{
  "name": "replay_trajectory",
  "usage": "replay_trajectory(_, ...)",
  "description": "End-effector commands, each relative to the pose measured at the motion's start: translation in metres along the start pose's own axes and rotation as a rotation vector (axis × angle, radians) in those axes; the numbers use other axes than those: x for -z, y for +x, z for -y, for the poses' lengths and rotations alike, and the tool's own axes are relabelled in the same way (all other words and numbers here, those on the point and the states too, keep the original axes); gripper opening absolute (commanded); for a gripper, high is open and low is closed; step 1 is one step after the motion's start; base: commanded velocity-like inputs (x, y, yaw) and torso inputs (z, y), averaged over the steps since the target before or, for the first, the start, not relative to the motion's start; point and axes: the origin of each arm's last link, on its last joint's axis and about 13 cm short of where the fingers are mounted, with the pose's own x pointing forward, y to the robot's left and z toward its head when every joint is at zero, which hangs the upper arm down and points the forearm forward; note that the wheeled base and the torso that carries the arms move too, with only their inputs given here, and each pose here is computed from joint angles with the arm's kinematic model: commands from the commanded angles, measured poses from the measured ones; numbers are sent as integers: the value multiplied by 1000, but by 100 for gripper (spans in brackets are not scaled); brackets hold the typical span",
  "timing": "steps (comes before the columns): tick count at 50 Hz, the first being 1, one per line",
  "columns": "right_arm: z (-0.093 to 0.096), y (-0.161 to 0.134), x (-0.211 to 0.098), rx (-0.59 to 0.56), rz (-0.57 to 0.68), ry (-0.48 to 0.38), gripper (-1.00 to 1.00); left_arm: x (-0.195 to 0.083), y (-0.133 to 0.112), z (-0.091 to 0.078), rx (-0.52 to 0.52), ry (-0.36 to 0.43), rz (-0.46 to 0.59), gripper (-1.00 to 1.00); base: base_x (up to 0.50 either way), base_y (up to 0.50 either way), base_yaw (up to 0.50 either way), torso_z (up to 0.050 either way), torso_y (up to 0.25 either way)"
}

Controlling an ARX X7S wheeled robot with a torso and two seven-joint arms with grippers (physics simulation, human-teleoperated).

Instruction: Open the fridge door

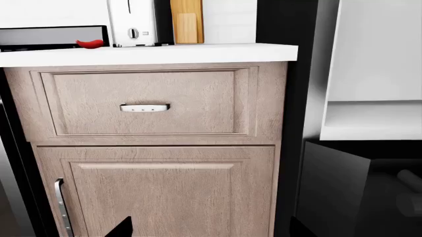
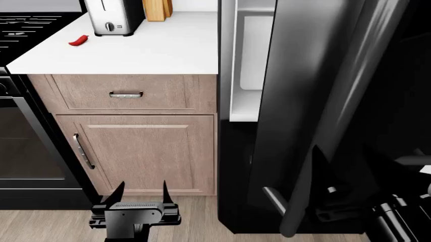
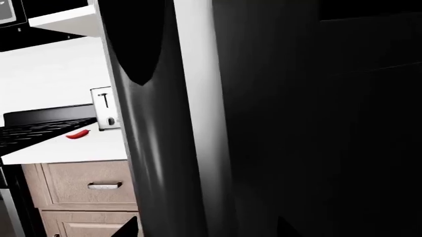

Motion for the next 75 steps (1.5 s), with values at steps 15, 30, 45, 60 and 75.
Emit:
replay_trajectory(15,-4,-7,0,-58,148,-7,100,-1,-1,0,1,3,1,100,0,0,0,0,0)
replay_trajectory(30,-10,-11,3,-139,230,-44,100,0,0,0,-1,5,-1,100,0,0,0,0,0)
replay_trajectory(45,-14,-15,2,-205,276,-64,100,0,0,0,0,7,1,100,0,0,0,0,0)
replay_trajectory(60,-24,-19,1,-327,295,-76,100,-2,0,0,1,9,2,100,0,0,0,0,0)
replay_trajectory(75,-36,-16,0,-374,292,-80,100,-2,0,0,1,9,3,100,0,0,0,0,0)
